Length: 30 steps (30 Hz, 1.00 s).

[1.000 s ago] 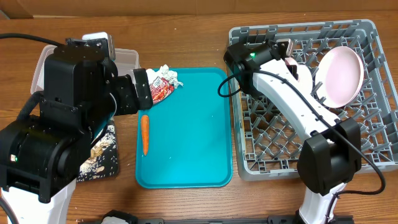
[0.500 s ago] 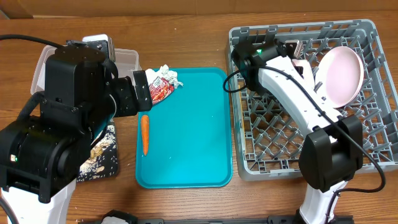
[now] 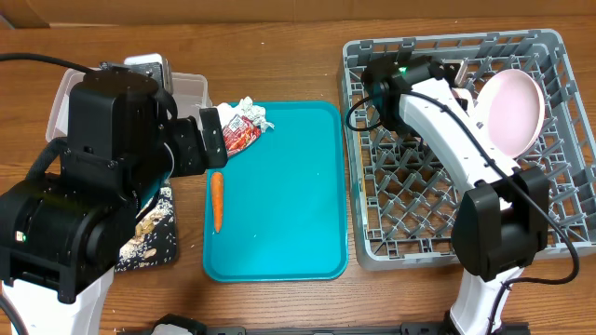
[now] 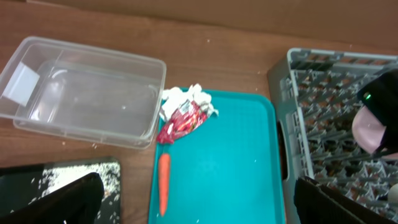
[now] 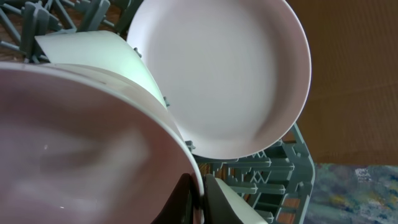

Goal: Sort waste into correct bins and load items into the dishwasher

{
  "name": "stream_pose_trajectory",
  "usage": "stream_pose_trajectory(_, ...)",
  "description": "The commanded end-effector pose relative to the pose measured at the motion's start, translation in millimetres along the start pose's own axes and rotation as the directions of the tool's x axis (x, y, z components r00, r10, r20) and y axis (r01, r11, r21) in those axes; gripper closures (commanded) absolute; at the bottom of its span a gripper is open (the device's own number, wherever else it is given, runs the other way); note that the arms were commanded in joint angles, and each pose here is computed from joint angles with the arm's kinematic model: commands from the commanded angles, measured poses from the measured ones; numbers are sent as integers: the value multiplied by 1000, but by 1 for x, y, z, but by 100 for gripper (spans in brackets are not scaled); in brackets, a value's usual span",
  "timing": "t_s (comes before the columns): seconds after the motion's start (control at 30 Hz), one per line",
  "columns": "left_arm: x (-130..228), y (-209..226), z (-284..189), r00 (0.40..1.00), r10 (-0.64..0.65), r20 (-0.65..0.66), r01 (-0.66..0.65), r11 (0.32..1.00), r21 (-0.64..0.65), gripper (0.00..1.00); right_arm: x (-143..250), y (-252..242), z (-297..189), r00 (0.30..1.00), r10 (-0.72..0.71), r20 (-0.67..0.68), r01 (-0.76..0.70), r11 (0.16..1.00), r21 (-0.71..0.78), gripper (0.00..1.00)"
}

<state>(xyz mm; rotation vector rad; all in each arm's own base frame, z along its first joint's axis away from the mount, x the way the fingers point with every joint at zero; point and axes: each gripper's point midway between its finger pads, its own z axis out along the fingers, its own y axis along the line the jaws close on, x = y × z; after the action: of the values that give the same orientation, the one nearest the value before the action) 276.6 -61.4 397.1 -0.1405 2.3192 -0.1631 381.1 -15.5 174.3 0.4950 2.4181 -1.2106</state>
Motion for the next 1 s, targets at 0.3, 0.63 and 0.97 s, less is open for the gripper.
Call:
stream_pose_trajectory(0.3, -8, 1, -2, 1000, -1, 31, 1, 1000, -4, 0, 10, 18, -15, 999, -51, 16, 52, 998, -24, 85)
stream_pose_trajectory(0.63, -9, 0, -1, 999, -2, 35, 2, 1000, -2, 0, 10, 12, -18, 996, -81, 29, 80, 997, 3, 96)
stream_pose_trajectory(0.97, -9, 0, -1, 999, -2, 35, 2, 1000, -2, 0, -9, -11, -21, 986, -94, 137, 77, 989, 125, 96)
